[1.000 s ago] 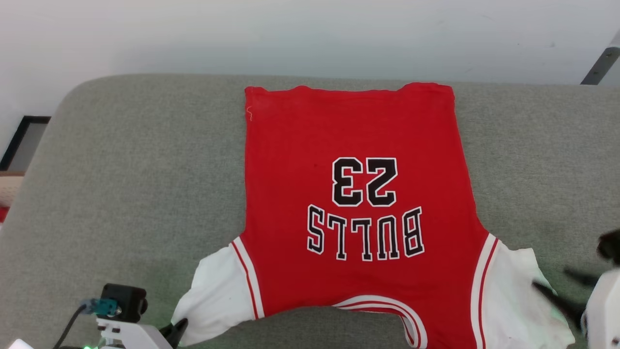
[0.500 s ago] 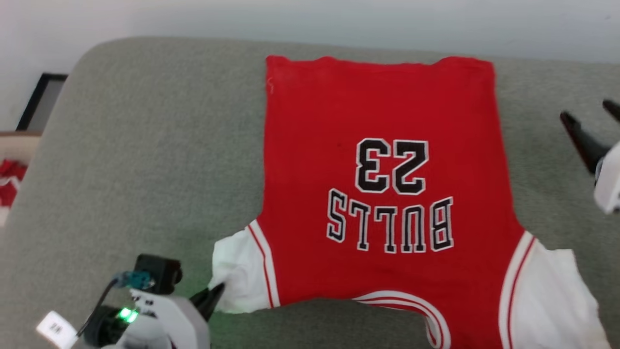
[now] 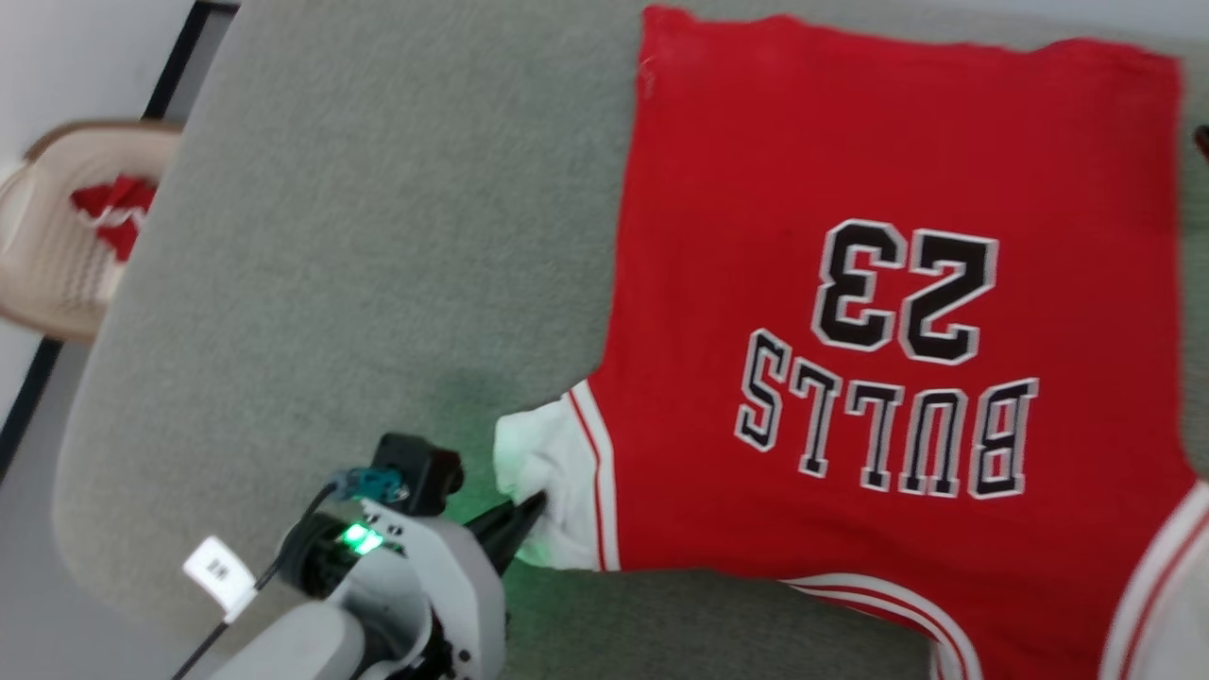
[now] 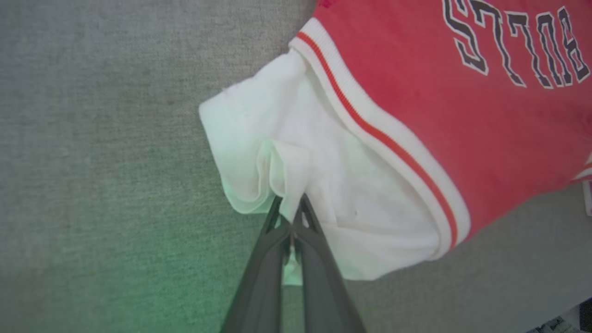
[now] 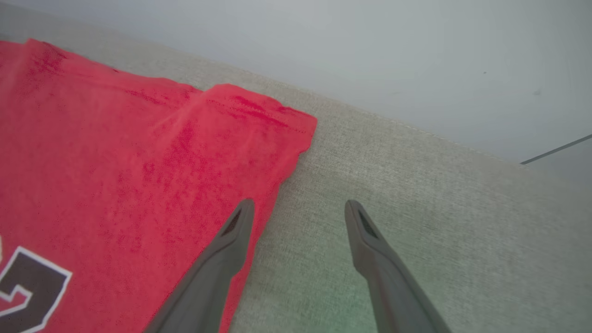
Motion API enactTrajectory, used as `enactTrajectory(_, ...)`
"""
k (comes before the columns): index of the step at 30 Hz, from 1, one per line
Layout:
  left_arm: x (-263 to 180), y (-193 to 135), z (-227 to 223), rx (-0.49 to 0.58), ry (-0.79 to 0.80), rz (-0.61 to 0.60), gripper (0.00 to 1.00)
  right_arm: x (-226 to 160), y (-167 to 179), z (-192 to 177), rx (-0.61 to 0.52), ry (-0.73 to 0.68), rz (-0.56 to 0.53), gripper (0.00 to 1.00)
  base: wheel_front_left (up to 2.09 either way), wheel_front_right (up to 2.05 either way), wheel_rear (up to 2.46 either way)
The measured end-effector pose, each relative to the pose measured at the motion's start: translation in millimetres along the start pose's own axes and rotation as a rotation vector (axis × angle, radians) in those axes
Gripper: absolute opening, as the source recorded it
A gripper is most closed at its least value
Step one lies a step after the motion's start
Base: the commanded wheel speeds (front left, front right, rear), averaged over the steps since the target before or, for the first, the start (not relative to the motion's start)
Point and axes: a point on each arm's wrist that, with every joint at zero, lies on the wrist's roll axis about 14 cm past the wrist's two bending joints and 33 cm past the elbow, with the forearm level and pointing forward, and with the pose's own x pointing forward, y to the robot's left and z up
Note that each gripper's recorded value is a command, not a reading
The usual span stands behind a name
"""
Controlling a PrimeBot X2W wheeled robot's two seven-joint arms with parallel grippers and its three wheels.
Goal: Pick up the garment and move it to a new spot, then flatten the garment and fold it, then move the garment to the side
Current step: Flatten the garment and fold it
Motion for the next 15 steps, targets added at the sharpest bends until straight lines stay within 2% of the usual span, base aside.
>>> enactTrajectory(8, 12.6, 7.6, -8.8, -0.019, 0.03, 0.004, 0.0, 54.6, 7.8, -23.3, 0.067, 0.162, 0.027, 1.0, 0.0, 0.0, 0.0)
enactTrajectory(15, 19.3, 13.5, -16.2, -0.041, 0.048, 0.012, 0.0, 86.3, 12.9, -32.0, 0.155, 0.264, 0.049, 1.0, 0.0, 0.0, 0.0)
